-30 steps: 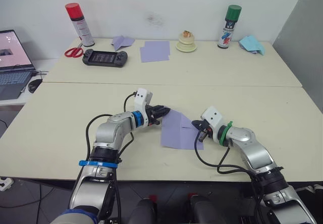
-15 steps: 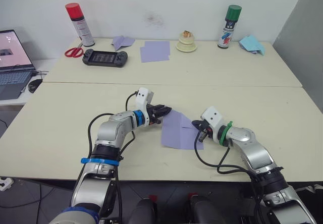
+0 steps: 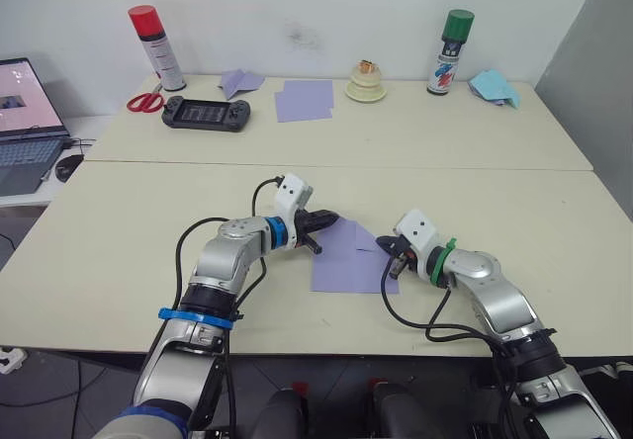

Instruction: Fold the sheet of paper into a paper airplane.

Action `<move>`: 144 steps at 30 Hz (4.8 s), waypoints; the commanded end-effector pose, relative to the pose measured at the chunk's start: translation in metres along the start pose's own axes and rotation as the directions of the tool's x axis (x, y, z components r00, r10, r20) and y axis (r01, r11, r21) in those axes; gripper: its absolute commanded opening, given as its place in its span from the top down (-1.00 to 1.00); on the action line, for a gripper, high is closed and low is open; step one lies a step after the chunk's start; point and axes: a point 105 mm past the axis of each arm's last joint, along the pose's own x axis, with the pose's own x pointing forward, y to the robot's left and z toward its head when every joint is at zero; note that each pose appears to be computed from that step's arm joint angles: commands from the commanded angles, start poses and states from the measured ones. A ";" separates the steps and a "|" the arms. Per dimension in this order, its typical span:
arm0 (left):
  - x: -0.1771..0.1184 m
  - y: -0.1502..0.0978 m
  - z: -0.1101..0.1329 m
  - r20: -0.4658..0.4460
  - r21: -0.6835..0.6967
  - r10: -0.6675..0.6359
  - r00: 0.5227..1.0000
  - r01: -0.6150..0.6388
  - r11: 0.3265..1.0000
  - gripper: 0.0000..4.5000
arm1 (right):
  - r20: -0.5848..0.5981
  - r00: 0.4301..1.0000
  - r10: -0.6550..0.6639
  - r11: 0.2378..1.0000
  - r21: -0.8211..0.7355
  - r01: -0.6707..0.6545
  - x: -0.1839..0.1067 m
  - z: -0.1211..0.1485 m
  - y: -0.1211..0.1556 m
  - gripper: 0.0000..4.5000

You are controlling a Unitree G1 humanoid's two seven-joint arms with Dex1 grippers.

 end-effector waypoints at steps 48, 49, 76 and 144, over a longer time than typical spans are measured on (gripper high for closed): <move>0.023 -0.032 -0.010 -0.189 0.518 0.110 0.976 0.004 0.855 0.99 | -0.044 0.998 0.053 0.998 0.026 -0.051 -0.002 -0.009 0.007 1.00; 0.024 -0.033 -0.009 -0.186 0.512 0.105 0.977 0.005 0.859 0.99 | -0.043 0.998 0.053 0.998 0.025 -0.052 -0.002 -0.009 0.007 1.00; 0.026 -0.046 -0.017 -0.224 0.490 0.058 0.973 0.062 0.869 0.99 | 0.165 0.986 -0.009 0.998 0.058 -0.001 0.022 0.046 -0.001 1.00; 0.026 -0.047 -0.013 -0.244 0.492 0.005 0.970 0.119 0.862 0.99 | 0.199 0.979 -0.038 0.995 0.101 0.018 0.033 0.043 -0.007 1.00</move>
